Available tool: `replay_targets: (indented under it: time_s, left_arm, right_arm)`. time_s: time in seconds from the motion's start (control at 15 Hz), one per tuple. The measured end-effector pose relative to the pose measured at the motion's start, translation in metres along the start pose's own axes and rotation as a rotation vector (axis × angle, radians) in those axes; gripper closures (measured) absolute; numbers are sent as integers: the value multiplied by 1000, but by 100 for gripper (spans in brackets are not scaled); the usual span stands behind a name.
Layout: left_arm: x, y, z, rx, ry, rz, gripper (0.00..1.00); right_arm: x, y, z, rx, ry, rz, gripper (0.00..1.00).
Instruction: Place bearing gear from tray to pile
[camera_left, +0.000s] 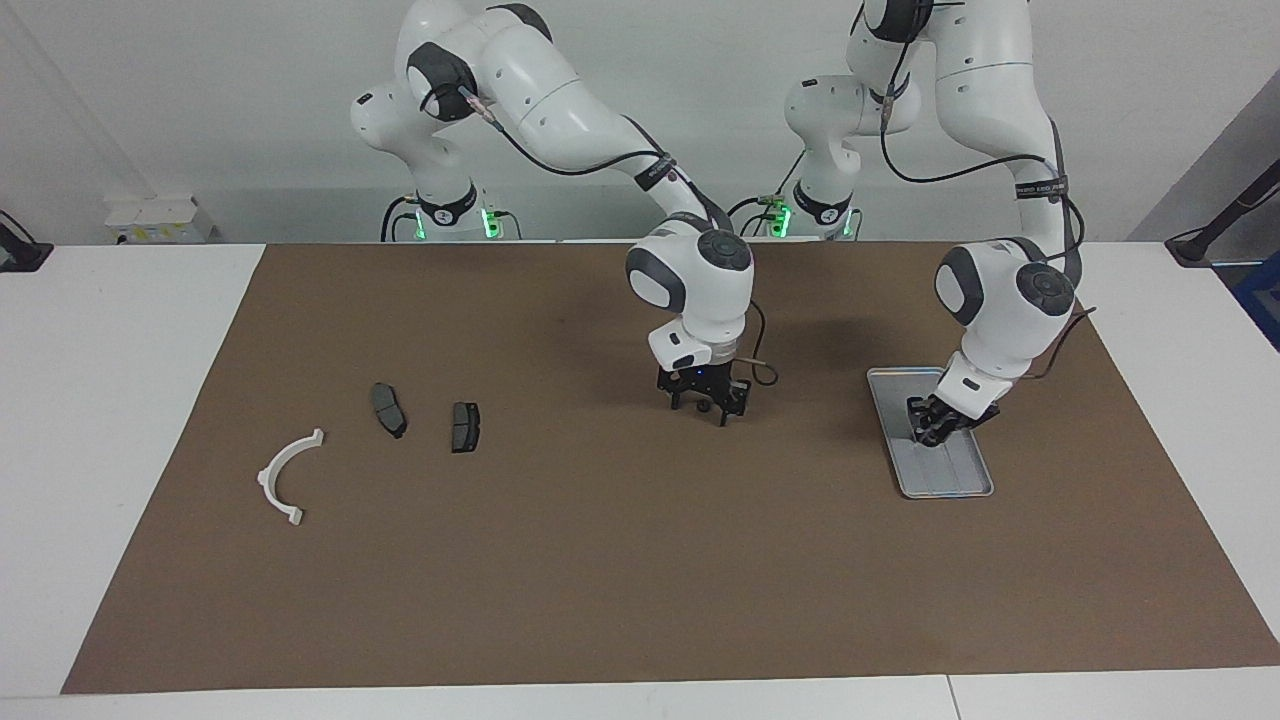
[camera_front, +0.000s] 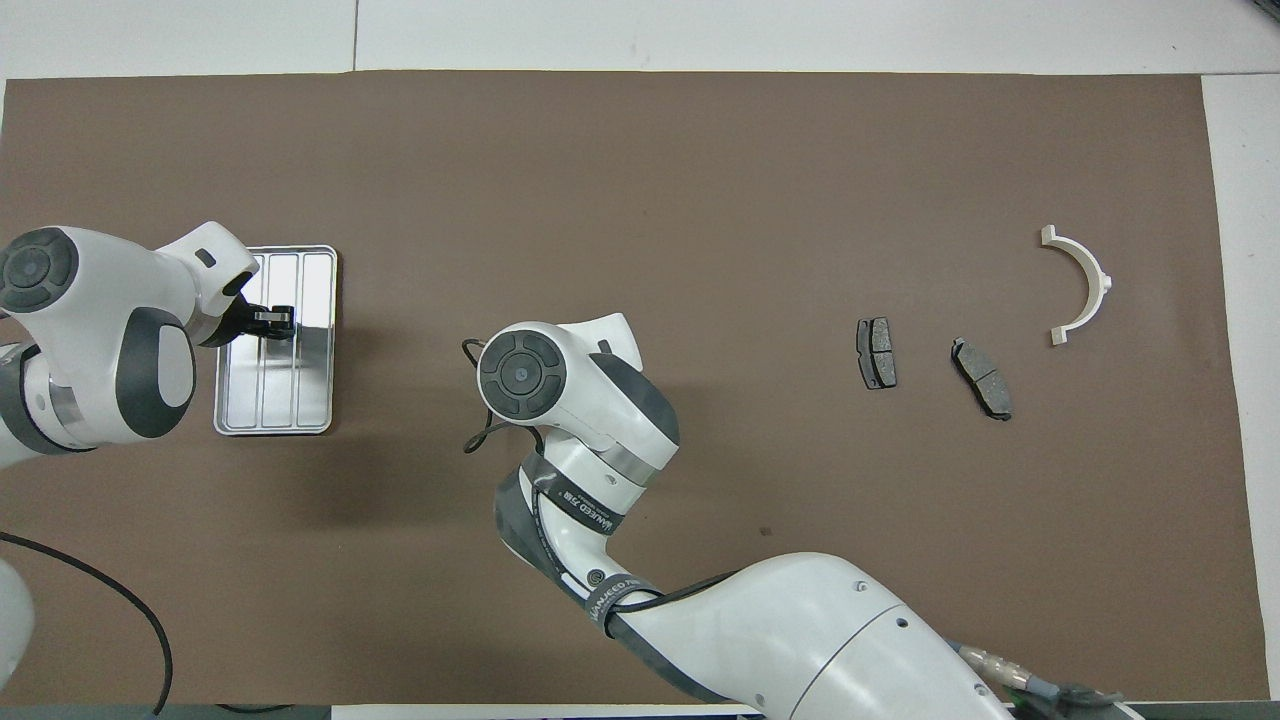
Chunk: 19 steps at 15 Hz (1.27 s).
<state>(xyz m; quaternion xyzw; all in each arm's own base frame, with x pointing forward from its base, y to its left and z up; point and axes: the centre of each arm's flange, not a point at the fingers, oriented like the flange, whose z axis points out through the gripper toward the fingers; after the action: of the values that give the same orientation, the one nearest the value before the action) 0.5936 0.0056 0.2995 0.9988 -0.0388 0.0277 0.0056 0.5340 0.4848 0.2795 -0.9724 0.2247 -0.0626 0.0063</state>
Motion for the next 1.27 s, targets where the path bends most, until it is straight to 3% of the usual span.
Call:
replay_targets:
  time_s: [0.33, 0.4, 0.6, 0.87, 0.94, 1.0, 1.14, 1.27]
  left_arm:
    - [16, 2, -27, -6, -20, 7, 65]
    - [25, 2, -48, -11, -48, 7, 65]
    - [44, 2, -131, -41, -90, 2, 65]
    - [43, 8, -201, -71, -84, -18, 65]
    - [42, 14, -209, -72, -78, -44, 65]
    - [41, 26, -215, -73, -74, -63, 65]
    - [40, 55, -217, -73, -76, -86, 65]
    - [40, 76, -216, -72, -80, -94, 65]
  right_arm:
    - [-2, 1, 2, -12, -10, 1, 10]
    - [-3, 0, 0, -9, -11, 2, 19]
    - [-3, 0, 0, -9, -13, 2, 20]
    - [-6, -2, -3, -6, -16, -1, 39]
    - [-6, -2, -3, -7, -16, -1, 39]
    - [-6, -2, -3, -6, -17, -2, 43]
    - [-8, -3, -5, -2, -19, -3, 66]
    - [-8, -3, -5, -2, -20, -3, 70]
